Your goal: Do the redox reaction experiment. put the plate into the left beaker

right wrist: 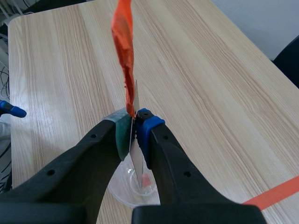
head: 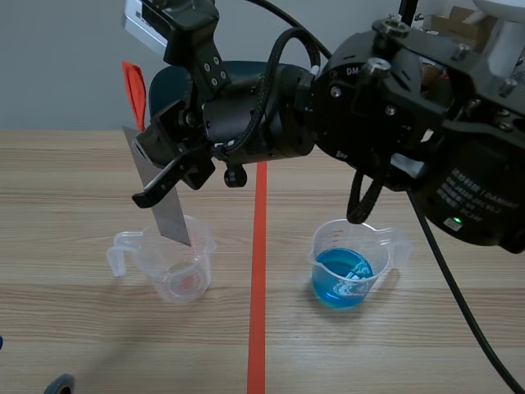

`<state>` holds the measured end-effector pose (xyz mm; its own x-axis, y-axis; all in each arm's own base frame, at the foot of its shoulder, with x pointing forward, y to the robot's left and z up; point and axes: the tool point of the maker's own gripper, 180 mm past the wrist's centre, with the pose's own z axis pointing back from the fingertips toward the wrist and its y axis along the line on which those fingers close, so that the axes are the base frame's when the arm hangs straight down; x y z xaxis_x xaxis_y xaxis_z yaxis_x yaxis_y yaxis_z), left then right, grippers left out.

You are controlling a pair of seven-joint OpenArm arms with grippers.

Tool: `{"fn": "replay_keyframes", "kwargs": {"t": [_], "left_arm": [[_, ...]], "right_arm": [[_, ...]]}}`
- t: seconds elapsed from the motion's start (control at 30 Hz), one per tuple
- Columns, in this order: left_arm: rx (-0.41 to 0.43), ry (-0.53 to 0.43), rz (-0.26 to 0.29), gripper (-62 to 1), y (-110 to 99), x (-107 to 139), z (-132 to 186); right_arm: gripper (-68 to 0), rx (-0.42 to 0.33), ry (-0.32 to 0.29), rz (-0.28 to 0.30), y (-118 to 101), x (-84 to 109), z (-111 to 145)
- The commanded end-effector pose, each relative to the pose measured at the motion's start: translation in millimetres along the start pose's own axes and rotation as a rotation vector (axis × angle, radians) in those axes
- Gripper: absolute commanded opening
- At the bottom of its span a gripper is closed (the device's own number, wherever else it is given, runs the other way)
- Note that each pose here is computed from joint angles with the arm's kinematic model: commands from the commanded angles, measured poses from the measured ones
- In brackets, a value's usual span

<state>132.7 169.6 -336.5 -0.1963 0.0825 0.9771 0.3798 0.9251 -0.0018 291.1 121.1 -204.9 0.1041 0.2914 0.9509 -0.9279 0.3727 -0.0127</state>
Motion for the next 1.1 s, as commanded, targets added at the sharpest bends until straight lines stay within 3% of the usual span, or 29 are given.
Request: {"fn": "replay_keyframes", "kwargs": {"t": [0.0,0.23,0.4,0.57,0.77,1.07], "left_arm": [[0.005,-0.013,-0.001,-6.9,2,4,2],[0.005,-0.013,-0.001,-6.9,2,4,2],[0.005,-0.014,-0.001,-6.9,2,4,2],[0.005,-0.014,-0.001,-6.9,2,4,2],[0.005,-0.013,-0.001,-6.9,2,4,2],[0.005,-0.013,-0.001,-6.9,2,4,2]], "right_arm": [[-66.9,-0.008,-0.024,-0.014,-4,2.6,0],[-66.9,-0.036,-0.033,-0.056,-18,-12.4,-4],[-66.9,0.009,-0.035,-0.068,-15,-21.8,-9],[-66.9,0.002,-0.033,-0.095,-20,-31.8,-16],[-66.9,0.023,-0.056,-0.069,-19,-33.8,-17],[-66.9,0.07,-0.041,0.048,4,-44.0,-25]]}}
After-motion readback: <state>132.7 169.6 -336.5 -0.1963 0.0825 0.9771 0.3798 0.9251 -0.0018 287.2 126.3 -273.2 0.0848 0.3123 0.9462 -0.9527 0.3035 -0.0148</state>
